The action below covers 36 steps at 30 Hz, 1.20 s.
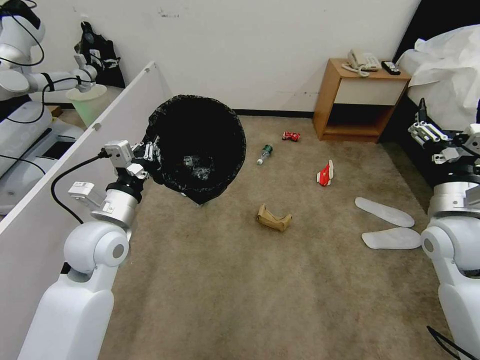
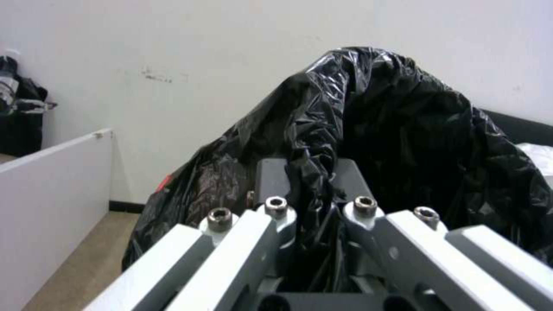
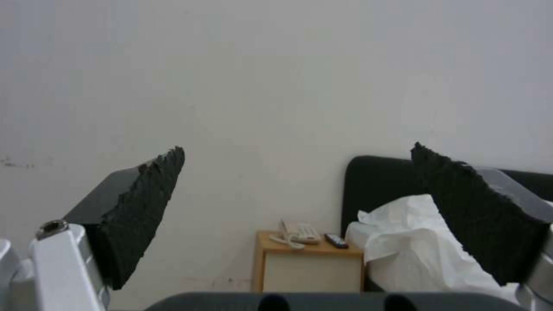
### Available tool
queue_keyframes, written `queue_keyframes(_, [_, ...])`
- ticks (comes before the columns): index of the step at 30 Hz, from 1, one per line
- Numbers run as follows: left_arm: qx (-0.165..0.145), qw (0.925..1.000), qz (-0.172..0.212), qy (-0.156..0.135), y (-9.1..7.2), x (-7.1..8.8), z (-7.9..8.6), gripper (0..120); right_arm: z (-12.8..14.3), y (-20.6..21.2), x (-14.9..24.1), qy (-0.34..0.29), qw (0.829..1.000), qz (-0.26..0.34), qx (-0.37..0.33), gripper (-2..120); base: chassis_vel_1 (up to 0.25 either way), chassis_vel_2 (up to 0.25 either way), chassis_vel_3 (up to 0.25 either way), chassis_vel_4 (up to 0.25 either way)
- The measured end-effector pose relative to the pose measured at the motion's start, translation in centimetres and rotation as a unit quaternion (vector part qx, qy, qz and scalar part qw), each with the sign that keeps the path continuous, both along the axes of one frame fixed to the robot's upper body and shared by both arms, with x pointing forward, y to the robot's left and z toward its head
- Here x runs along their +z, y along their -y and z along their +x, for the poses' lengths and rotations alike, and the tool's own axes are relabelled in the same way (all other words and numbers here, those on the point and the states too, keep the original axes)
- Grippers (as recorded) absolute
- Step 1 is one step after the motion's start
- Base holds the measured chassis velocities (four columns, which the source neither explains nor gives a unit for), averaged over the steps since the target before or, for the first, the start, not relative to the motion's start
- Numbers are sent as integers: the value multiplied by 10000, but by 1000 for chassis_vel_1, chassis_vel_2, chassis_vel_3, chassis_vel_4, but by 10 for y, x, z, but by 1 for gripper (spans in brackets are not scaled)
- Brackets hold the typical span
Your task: Pick up the trash bin, then pick up the garbage from the floor and place it into the trash bin.
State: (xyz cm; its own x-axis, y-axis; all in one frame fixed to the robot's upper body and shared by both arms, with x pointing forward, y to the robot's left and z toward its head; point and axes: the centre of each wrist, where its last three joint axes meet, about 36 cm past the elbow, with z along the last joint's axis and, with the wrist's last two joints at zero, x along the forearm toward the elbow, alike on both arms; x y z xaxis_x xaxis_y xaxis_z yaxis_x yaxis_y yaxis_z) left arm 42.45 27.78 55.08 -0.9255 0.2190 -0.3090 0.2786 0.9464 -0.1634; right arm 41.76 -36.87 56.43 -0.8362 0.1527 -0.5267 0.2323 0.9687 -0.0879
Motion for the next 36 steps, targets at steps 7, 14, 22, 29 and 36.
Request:
queue_keyframes(7, [-9,10000,-20,-2,-1,0,0,3,-1,-1,1,-5,10000,2,16,100,-8,-25,11,22])
queue_keyframes(14, [-24,10000,-38,-16,-1,0,-2,3,0,-1,-1,54,10000,13,36,100,-88,-147,91,157])
queue_keyframes(22, [-37,10000,-49,-29,0,0,-1,3,1,-2,0,112,9999,27,71,100,-42,-67,35,49])
queue_keyframes(29, [-42,10000,-65,-36,1,0,-1,3,2,-2,-1,124,9999,26,96,100,0,0,0,0])
queue_keyframes(36, [-54,9999,-83,-40,1,0,-1,3,2,-3,0,112,9999,52,98,100,0,0,0,0])
